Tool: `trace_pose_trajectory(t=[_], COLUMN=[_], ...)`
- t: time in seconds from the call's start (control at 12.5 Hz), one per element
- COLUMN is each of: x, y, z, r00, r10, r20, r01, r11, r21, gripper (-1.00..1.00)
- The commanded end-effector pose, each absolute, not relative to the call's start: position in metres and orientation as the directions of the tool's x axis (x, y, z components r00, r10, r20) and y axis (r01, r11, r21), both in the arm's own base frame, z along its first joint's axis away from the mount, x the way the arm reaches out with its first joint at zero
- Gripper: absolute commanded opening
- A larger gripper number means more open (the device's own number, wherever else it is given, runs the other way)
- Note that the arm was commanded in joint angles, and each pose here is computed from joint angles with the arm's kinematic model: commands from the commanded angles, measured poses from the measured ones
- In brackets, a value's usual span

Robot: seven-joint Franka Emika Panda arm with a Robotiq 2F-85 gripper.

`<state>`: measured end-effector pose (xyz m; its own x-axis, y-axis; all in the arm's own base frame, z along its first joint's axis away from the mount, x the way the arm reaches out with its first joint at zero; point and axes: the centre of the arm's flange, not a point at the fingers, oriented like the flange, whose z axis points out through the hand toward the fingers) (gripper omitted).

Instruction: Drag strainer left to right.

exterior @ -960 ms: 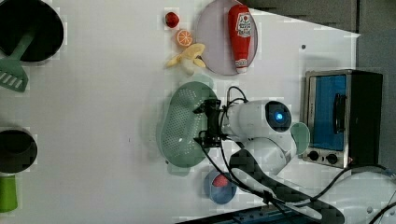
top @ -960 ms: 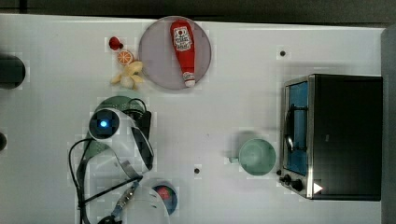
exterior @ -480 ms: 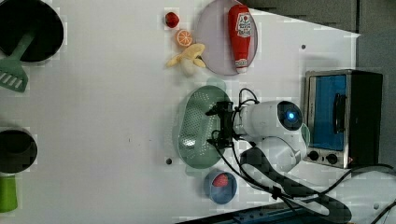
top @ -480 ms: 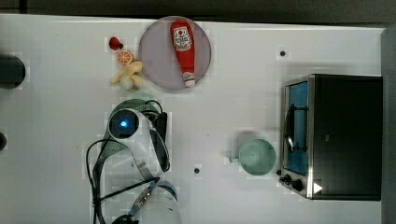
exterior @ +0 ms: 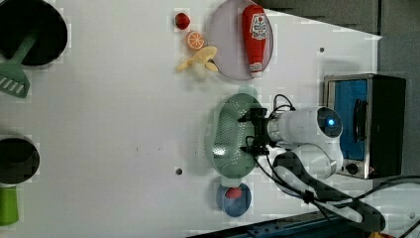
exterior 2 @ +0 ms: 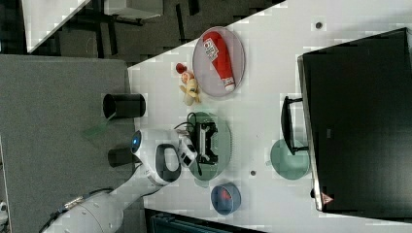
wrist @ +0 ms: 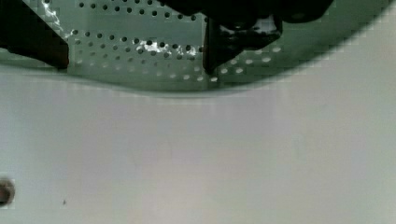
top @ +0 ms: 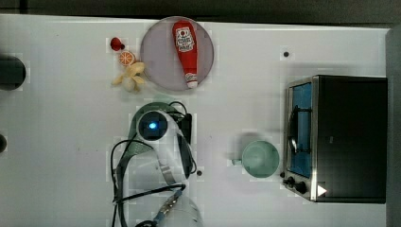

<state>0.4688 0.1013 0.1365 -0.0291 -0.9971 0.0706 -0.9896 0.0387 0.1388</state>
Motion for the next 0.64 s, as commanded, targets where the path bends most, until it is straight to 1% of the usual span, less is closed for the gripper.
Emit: trace_pose_trajectory(t=[0.08,0.32,0.48,0.64], x=[0.487,0.490,0.490,0.490], y=[0.046,0.012,-0.006,-0.019], z=[0.154,0.155,0.155,0.155], r00=[0.035,0.024,-0.004,0.004], r10=[-0.996,-0.995,-0.994,-0.994], r20=[0.078,0.095,0.106,0.112], r01=[-0.994,-0.995,-0.995,-0.995], r11=[-0.026,-0.015,0.015,0.008], r21=[0.104,0.101,0.101,0.104], gripper=[1.00,1.00,1.00,1.00])
